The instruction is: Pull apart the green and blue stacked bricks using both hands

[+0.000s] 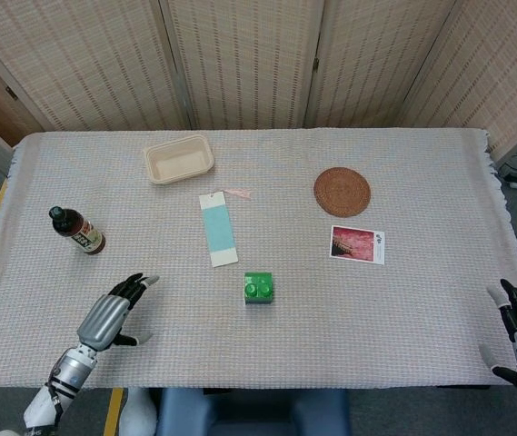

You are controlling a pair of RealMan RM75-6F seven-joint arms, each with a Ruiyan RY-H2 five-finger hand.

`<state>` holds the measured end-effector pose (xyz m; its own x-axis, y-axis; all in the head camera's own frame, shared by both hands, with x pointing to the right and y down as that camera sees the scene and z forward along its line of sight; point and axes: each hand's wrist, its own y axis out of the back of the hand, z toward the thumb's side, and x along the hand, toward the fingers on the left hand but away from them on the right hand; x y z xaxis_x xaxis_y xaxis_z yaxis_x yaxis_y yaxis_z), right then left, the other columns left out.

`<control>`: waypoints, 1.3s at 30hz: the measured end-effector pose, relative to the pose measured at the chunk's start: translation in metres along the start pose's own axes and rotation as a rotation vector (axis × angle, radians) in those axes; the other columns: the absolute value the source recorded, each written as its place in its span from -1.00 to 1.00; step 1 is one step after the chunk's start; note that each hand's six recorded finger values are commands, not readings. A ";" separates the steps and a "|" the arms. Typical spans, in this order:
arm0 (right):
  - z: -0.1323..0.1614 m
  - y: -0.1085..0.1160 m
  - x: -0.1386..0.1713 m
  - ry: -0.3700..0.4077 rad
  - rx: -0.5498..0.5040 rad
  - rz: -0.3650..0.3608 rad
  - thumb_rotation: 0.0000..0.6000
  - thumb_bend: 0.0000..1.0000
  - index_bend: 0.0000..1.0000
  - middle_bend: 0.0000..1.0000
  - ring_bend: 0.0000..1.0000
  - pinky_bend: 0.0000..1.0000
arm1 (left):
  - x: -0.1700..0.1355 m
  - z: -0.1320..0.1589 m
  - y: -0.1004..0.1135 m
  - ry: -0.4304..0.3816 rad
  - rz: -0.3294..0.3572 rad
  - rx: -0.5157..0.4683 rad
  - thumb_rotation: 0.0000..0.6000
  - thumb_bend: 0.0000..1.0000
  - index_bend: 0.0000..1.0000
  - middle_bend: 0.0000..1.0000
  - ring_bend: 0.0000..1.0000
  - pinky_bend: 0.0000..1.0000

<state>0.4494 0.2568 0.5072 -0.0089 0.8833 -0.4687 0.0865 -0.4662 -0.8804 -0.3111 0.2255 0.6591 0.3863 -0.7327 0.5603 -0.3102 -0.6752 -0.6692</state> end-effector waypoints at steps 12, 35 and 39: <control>-0.014 0.003 -0.012 -0.048 -0.031 0.009 1.00 -0.25 -1.00 -1.00 -1.00 -1.00 | 0.064 0.040 0.022 -0.159 0.048 0.084 1.00 -0.52 -0.59 -0.50 -0.81 -0.66; -0.035 -0.011 -0.035 -0.159 -0.032 0.079 1.00 -0.25 -1.00 -1.00 -1.00 -1.00 | 0.141 0.080 0.000 -0.510 -0.091 0.595 1.00 -0.52 -0.62 -0.52 -0.95 -0.89; -0.036 -0.016 -0.039 -0.164 -0.027 0.102 1.00 -0.25 -1.00 -1.00 -1.00 -1.00 | 0.144 0.093 -0.007 -0.534 -0.126 0.564 1.00 -0.52 -0.65 -0.56 -0.98 -0.94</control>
<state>0.4841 0.2316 0.5418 -0.1607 0.8111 -0.5624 0.1220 -0.5491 -0.8268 -0.1722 0.1327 0.6988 0.7988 -0.4172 0.4334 0.1959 -0.5007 -0.8432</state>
